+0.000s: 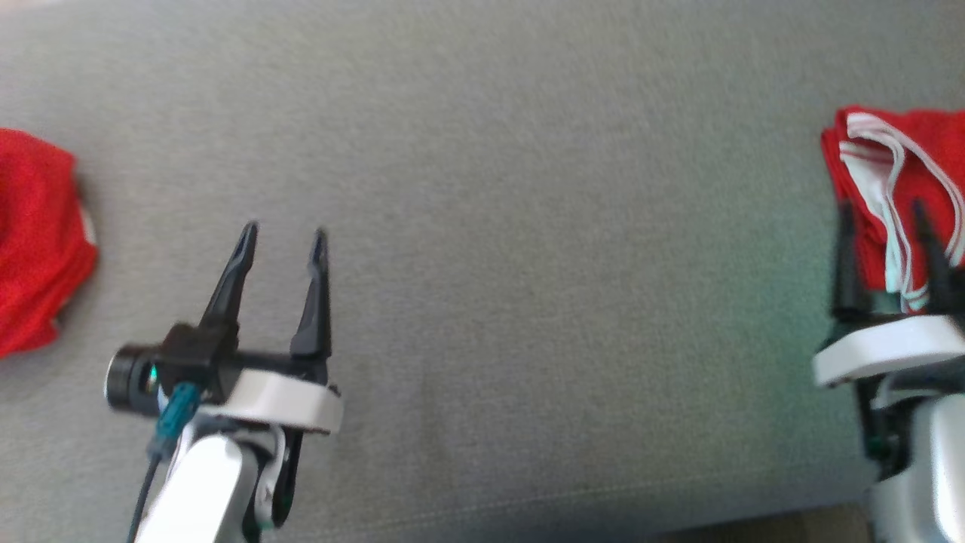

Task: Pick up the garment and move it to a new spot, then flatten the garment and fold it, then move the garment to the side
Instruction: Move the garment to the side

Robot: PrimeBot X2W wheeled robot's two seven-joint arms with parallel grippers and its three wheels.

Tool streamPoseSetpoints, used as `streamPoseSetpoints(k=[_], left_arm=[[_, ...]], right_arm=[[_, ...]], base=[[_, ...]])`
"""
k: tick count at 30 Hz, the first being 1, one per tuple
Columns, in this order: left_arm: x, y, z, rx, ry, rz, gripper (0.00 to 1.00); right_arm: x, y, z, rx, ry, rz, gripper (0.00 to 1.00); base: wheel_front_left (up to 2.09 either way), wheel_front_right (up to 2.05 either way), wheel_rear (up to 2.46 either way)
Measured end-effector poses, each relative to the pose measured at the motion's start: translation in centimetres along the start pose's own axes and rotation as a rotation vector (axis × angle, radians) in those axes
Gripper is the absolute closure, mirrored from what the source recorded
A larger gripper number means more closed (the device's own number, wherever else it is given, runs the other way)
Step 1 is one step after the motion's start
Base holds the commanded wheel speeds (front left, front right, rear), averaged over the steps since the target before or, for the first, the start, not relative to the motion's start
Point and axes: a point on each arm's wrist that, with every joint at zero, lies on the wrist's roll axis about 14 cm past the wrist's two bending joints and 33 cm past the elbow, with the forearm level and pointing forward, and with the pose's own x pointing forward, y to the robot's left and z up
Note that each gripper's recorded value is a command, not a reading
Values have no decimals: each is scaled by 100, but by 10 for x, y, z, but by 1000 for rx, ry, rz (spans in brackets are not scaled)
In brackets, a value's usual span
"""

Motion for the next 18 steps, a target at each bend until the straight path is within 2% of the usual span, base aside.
streamPoseSetpoints(k=[4, 8, 12, 18], left_arm=[[-24, 18, 6, 15, 5, 74, 0], [-46, 32, 13, 21, 0, 129, 0], [-63, 40, 22, 34, -17, 168, 0], [-87, 42, 25, 43, -20, 191, 0]], right_arm=[[-7, 45, 23, 37, -71, 121, 0], [-21, 70, 40, 56, -123, 200, 0], [-38, 81, 46, 77, -137, 236, 0], [-65, 78, 47, 87, -146, 237, 0]], base=[[0, 0, 0], [0, 0, 0], [0, 0, 0], [0, 0, 0]])
